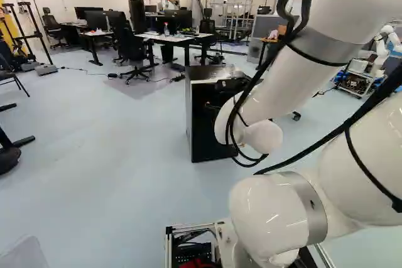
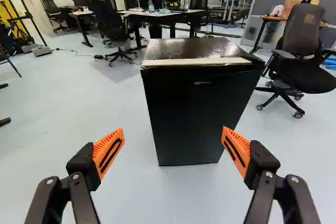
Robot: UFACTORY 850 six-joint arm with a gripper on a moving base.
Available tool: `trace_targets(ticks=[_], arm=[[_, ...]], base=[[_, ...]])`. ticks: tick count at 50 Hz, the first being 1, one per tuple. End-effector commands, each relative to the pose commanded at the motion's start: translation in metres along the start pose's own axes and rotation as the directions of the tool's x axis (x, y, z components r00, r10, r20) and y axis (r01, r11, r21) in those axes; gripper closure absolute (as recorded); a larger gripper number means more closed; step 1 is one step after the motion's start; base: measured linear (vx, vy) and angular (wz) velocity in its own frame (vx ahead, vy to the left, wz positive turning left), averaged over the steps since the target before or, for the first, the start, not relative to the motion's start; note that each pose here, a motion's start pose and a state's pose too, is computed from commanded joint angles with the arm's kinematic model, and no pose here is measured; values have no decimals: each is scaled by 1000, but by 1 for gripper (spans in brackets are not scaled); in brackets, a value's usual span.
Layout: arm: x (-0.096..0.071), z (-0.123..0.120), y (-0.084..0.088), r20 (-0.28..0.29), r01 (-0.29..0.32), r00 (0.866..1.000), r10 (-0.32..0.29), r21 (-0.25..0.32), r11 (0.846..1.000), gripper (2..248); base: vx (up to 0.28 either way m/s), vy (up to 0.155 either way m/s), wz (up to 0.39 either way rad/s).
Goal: Grab a drink from the fridge
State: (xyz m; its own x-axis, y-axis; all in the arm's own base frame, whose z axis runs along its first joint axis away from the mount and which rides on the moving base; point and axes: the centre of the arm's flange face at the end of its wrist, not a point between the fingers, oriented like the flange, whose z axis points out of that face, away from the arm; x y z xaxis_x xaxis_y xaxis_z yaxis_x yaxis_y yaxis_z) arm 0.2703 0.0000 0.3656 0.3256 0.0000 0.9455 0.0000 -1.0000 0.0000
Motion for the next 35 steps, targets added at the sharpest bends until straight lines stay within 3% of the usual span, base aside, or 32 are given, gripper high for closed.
trace_targets(ticks=[35], arm=[[0, 0, 0, 0, 0, 1000, 0, 0, 1000, 3]], base=[[57, 53, -10]])
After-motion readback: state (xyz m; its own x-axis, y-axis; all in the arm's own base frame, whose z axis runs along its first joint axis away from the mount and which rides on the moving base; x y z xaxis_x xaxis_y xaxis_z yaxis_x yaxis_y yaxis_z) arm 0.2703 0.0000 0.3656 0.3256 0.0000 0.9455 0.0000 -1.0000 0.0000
